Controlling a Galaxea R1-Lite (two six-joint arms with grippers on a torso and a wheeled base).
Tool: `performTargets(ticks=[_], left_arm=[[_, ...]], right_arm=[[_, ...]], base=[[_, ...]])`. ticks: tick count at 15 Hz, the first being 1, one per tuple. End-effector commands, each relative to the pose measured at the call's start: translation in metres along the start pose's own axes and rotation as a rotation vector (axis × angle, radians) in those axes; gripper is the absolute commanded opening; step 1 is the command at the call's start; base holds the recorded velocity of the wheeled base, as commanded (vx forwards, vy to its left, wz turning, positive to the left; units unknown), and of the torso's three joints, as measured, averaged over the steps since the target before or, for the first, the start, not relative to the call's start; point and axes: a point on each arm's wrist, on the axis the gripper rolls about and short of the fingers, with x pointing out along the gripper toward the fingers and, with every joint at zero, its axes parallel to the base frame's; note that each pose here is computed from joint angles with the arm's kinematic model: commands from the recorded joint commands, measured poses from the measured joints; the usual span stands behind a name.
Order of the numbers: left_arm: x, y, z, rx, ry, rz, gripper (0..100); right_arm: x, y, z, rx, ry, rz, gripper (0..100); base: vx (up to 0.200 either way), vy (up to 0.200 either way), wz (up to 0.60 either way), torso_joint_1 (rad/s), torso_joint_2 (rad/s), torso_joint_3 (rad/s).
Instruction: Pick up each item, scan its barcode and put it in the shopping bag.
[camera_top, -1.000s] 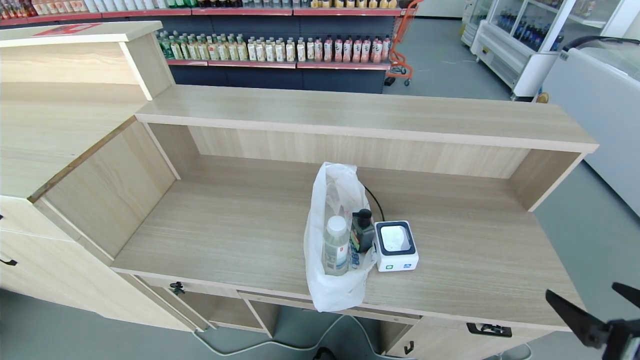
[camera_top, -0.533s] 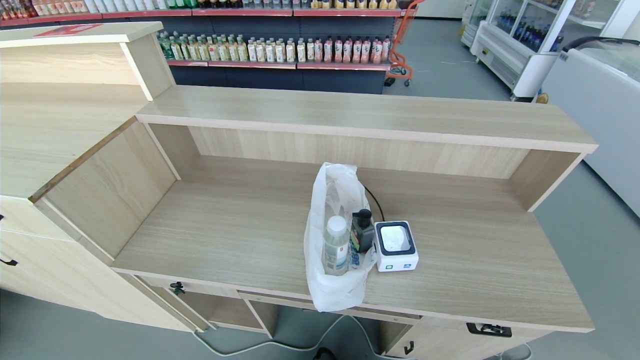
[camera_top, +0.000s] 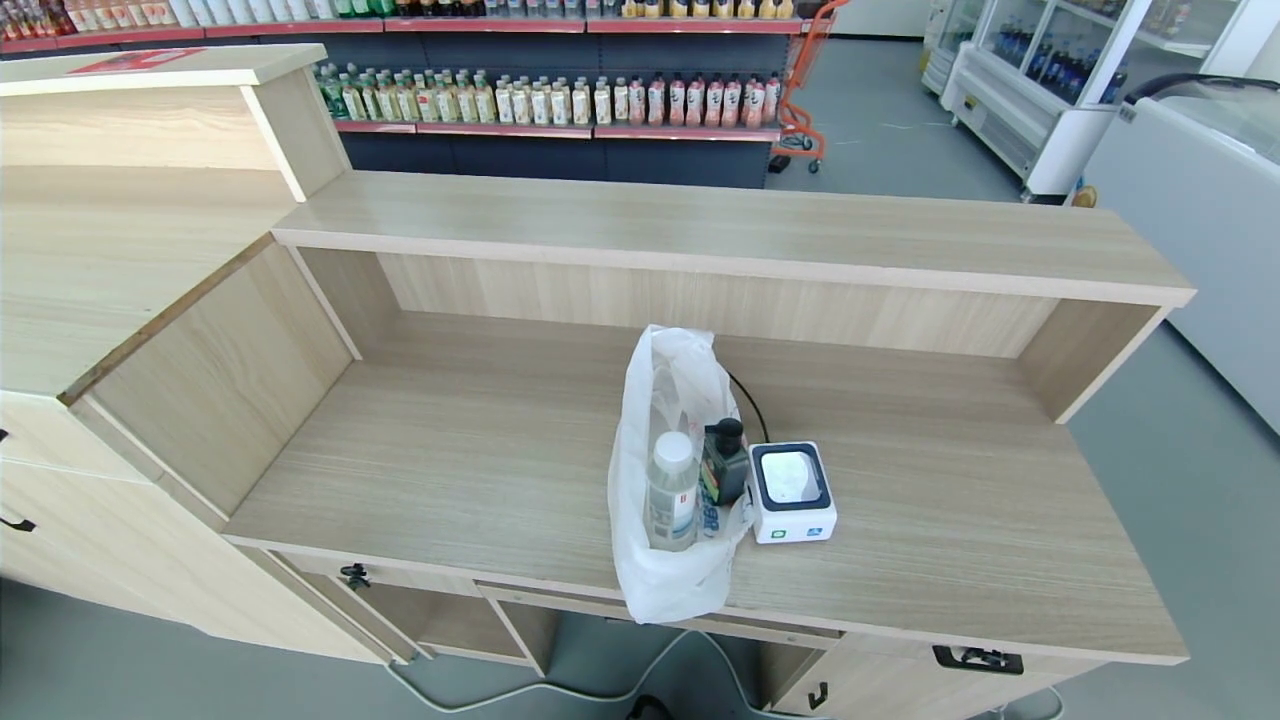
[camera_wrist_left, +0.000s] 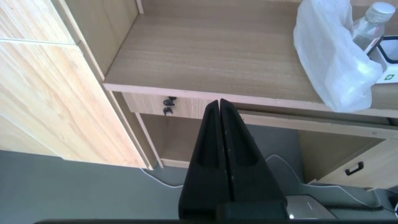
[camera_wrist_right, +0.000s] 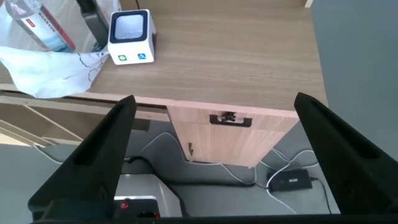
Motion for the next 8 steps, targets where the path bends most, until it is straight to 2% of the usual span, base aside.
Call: performTargets(ticks=[1, 2, 8], left_arm=[[-0.0001, 0.0, 0.0004, 0.0, -0.002, 0.001, 0], [0.0, 0.0, 0.0, 0.0, 0.0, -0.001, 0], [0.0, 0.0, 0.0, 0.0, 0.0, -0.001, 0]], right_arm=[[-0.0037, 0.0005, -0.0011, 0.004, -0.048, -0.03, 100], [-0.0055, 0.0005, -0.0018, 0.004, -0.072, -0.033, 100], [-0.0055, 0.0005, -0.0018, 0.004, -0.072, -0.033, 100]], base=[[0.0, 0.0, 0.0, 0.0, 0.0, 0.0], [0.0, 0.0, 0.0, 0.0, 0.0, 0.0], [0.0, 0.0, 0.0, 0.0, 0.0, 0.0]])
